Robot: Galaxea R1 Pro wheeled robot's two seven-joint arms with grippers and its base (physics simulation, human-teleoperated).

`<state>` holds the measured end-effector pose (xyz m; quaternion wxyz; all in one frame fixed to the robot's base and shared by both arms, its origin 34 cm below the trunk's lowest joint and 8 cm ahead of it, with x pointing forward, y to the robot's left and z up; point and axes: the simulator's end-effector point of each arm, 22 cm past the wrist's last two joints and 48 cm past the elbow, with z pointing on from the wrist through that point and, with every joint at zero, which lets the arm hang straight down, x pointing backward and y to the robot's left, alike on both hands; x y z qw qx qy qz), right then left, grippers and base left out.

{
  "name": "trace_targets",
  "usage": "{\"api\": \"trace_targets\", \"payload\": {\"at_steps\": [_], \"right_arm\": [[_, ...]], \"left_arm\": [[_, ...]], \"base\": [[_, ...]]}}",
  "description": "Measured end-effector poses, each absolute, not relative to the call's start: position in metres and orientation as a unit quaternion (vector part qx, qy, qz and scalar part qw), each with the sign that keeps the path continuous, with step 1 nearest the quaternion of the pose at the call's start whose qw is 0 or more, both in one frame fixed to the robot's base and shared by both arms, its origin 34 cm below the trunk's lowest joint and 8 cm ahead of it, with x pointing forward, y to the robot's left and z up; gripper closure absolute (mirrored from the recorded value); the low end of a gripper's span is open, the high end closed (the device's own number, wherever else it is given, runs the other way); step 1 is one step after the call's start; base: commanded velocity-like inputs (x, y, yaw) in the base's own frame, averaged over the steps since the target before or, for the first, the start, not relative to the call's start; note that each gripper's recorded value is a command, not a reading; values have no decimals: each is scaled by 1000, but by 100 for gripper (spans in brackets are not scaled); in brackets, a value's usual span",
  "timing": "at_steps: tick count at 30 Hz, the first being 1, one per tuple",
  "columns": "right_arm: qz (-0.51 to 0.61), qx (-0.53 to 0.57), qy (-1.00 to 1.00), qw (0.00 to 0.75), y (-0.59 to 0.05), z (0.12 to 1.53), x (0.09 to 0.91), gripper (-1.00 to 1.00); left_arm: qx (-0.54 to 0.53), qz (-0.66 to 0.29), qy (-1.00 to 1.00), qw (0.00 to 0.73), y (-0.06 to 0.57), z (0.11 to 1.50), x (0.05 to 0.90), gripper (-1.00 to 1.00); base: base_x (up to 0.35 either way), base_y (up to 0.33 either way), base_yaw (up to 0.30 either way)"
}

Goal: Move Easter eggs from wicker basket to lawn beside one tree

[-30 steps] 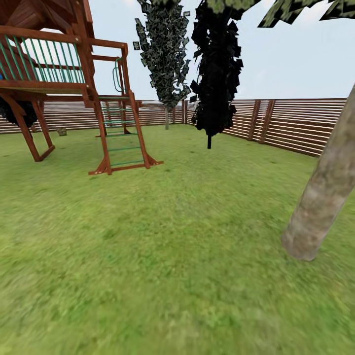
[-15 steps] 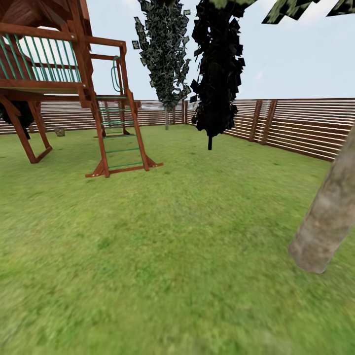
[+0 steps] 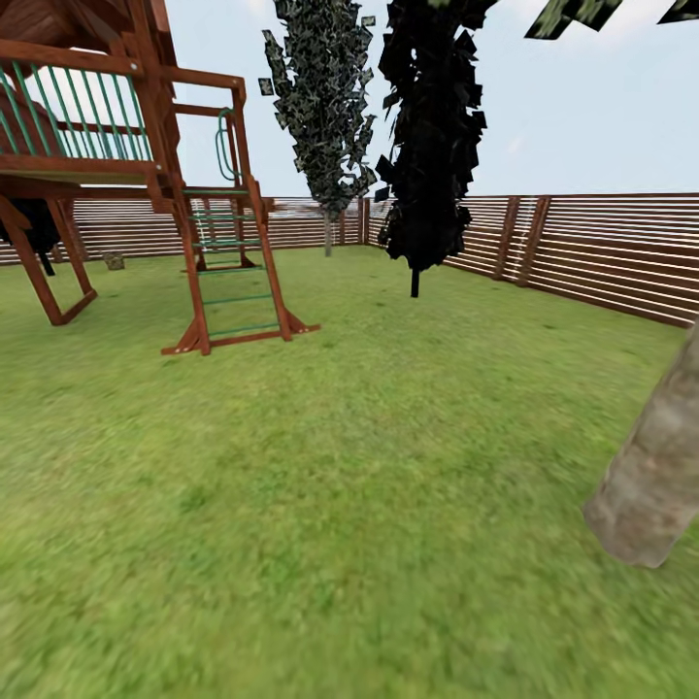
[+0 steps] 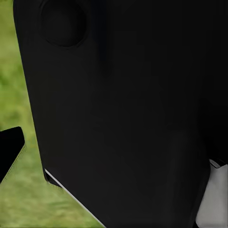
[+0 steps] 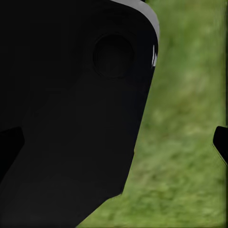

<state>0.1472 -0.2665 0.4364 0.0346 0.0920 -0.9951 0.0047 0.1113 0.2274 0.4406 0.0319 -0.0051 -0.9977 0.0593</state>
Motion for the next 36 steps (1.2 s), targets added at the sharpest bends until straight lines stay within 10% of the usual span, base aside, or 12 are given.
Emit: {"api": "trace_targets", "payload": {"at_steps": [36], "right_arm": [[5, 92, -995, 35, -267, 436, 147, -100]], "left_arm": [[-5, 59, -998, 32, 227, 441, 111, -100]], "base": [[334, 0, 0]]}}
